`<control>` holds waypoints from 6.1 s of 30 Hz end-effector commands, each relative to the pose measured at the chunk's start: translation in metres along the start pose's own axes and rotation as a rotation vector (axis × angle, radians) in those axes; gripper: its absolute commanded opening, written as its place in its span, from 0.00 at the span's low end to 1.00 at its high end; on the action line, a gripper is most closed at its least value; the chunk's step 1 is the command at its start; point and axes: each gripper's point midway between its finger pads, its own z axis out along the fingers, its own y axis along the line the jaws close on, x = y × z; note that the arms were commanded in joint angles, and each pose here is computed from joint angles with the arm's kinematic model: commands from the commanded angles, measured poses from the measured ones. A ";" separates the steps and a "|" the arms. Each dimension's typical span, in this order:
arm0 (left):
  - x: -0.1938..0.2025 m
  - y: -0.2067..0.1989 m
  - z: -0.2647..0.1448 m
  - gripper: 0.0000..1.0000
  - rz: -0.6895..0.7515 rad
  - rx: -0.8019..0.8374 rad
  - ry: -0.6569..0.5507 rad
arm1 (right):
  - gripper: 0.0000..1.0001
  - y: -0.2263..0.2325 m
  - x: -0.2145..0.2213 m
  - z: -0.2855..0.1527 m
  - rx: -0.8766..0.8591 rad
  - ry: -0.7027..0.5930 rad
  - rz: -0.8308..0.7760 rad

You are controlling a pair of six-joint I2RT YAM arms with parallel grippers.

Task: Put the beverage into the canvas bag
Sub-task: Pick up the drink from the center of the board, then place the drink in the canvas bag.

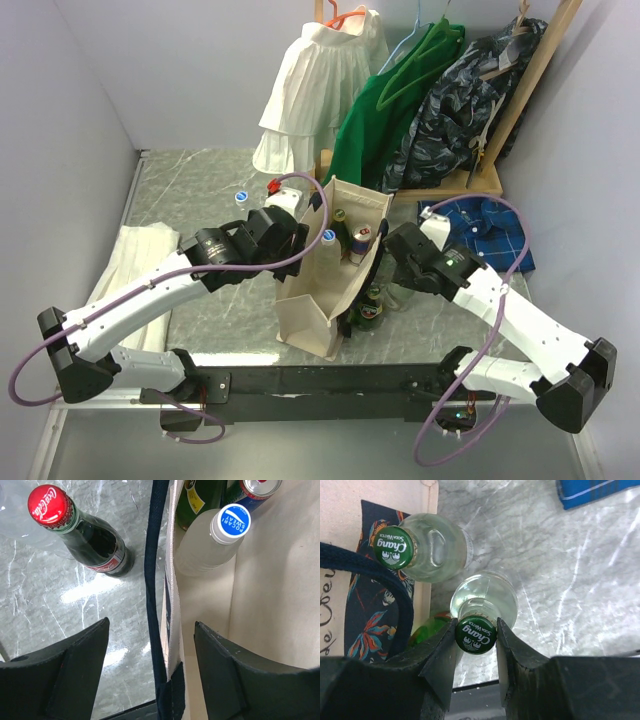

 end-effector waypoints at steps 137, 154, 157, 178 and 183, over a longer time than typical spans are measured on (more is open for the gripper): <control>-0.019 -0.031 -0.029 0.01 0.041 0.239 -0.118 | 0.00 0.130 -0.127 -0.133 -0.350 -0.346 -0.089; -0.017 -0.029 -0.031 0.01 0.035 0.240 -0.118 | 0.00 0.139 -0.097 -0.084 -0.295 -0.270 -0.104; -0.017 -0.028 -0.030 0.01 0.033 0.237 -0.119 | 0.00 0.140 -0.093 -0.076 -0.286 -0.255 -0.109; -0.017 -0.025 -0.031 0.01 0.029 0.227 -0.123 | 0.00 0.137 -0.080 -0.035 -0.210 -0.215 -0.121; -0.018 -0.024 -0.033 0.01 0.027 0.225 -0.129 | 0.00 0.138 -0.074 -0.028 -0.204 -0.199 -0.133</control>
